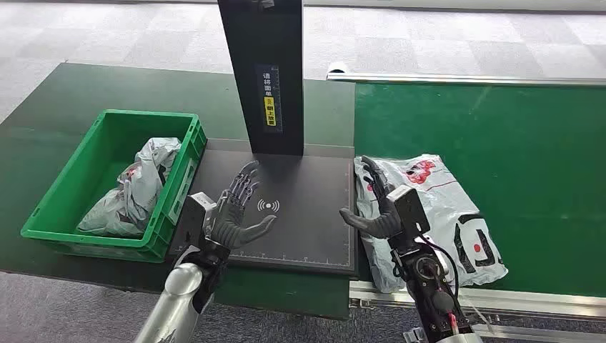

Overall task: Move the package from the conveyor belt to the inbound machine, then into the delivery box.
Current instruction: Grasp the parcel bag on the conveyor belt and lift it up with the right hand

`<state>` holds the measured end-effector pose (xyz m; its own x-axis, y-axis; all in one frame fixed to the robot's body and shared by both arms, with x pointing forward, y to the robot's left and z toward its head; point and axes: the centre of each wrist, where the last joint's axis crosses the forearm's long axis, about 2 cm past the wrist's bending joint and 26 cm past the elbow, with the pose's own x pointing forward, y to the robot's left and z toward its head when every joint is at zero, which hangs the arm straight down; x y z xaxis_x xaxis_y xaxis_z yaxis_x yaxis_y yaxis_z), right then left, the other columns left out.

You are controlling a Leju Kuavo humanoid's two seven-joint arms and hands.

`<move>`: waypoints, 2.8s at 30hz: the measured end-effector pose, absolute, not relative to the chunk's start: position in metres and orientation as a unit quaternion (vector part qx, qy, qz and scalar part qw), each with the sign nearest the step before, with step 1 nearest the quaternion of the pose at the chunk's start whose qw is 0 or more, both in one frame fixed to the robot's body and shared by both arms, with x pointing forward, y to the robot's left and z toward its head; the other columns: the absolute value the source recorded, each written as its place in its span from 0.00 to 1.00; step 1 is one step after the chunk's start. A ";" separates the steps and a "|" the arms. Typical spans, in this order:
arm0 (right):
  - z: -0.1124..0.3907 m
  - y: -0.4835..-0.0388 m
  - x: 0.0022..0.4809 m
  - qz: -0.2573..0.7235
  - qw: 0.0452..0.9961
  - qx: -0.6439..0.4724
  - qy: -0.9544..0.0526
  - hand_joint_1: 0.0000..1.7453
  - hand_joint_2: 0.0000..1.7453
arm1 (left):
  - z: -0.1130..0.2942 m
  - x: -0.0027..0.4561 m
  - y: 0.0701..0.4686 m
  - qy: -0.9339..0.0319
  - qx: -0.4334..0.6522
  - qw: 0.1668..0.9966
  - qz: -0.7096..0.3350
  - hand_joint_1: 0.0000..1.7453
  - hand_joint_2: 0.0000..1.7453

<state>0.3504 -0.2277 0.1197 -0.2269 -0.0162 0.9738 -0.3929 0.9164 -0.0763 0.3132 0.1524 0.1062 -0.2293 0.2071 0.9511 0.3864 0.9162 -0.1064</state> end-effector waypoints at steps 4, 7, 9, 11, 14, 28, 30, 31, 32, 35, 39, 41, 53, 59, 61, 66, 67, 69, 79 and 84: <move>0.120 -0.228 0.352 0.162 0.606 0.118 -0.770 0.00 1.00 | 0.106 0.313 0.152 -0.781 -0.190 0.590 -0.076 0.00 1.00; 0.123 -0.234 0.355 0.202 0.607 0.002 -0.769 0.00 1.00 | 0.106 0.313 0.153 -0.781 -0.188 0.591 -0.076 0.00 1.00; 0.127 -0.239 0.359 0.225 0.600 -0.069 -0.764 0.00 1.00 | 0.105 0.313 0.155 -0.781 -0.186 0.592 -0.076 0.00 1.00; 0.130 -0.242 0.362 0.234 0.596 -0.091 -0.763 0.00 1.00 | 0.105 0.313 0.157 -0.781 -0.184 0.592 -0.075 0.00 1.00; 0.130 -0.244 0.363 0.239 0.595 -0.098 -0.761 0.00 1.00 | 0.106 0.313 0.158 -0.782 -0.182 0.592 -0.074 0.00 1.00; 0.131 -0.248 0.365 0.267 0.606 -0.171 -0.729 0.00 1.00 | 0.105 0.312 0.160 -0.781 -0.178 0.594 -0.072 0.00 1.00; 0.131 -0.252 0.368 0.293 0.614 -0.230 -0.695 0.00 1.00 | 0.105 0.312 0.159 -0.778 -0.177 0.598 -0.075 0.00 1.00; 0.131 -0.254 0.369 0.307 0.618 -0.257 -0.677 0.00 1.00 | 0.105 0.311 0.159 -0.777 -0.176 0.599 -0.077 0.00 1.00; 0.130 -0.256 0.371 0.320 0.622 -0.280 -0.658 0.00 1.00 | 0.105 0.311 0.159 -0.776 -0.176 0.600 -0.078 0.00 1.00; 0.125 -0.262 0.373 0.354 0.630 -0.331 -0.607 0.00 1.00 | 0.105 0.311 0.158 -0.774 -0.177 0.602 -0.082 0.00 1.00; 0.120 -0.267 0.373 0.380 0.637 -0.365 -0.563 0.00 1.00 | 0.106 0.311 0.156 -0.773 -0.178 0.603 -0.084 0.00 1.00; 0.118 -0.269 0.373 0.383 0.642 -0.370 -0.552 0.00 1.00 | 0.106 0.311 0.155 -0.773 -0.178 0.603 -0.084 0.00 1.00; 0.106 -0.281 0.378 0.437 0.667 -0.430 -0.424 0.00 1.00 | 0.105 0.311 0.156 -0.769 -0.166 0.611 -0.090 0.00 1.00; 0.101 -0.286 0.384 0.462 0.680 -0.409 -0.397 0.00 1.00 | 0.106 0.312 0.157 -0.768 -0.163 0.612 -0.089 0.00 1.00; 0.099 -0.287 0.385 0.469 0.683 -0.402 -0.389 0.00 1.00 | 0.106 0.312 0.157 -0.768 -0.162 0.613 -0.088 0.00 1.00; 0.098 -0.289 0.390 0.482 0.693 -0.389 -0.369 0.00 1.00 | 0.106 0.313 0.159 -0.771 -0.141 0.615 -0.088 0.00 1.00; 0.098 -0.289 0.391 0.483 0.695 -0.387 -0.366 0.00 1.00 | 0.106 0.313 0.159 -0.771 -0.138 0.615 -0.088 0.00 1.00; 0.098 -0.290 0.393 0.485 0.697 -0.383 -0.364 0.00 1.00 | 0.106 0.313 0.159 -0.771 -0.135 0.617 -0.089 0.00 1.00; 0.096 -0.289 0.396 0.496 0.701 -0.363 -0.360 0.00 1.00 | 0.109 0.315 0.157 -0.771 -0.135 0.616 -0.090 0.00 1.00; 0.096 -0.288 0.396 0.498 0.703 -0.361 -0.358 0.00 1.00 | 0.110 0.316 0.157 -0.772 -0.135 0.615 -0.090 0.00 1.00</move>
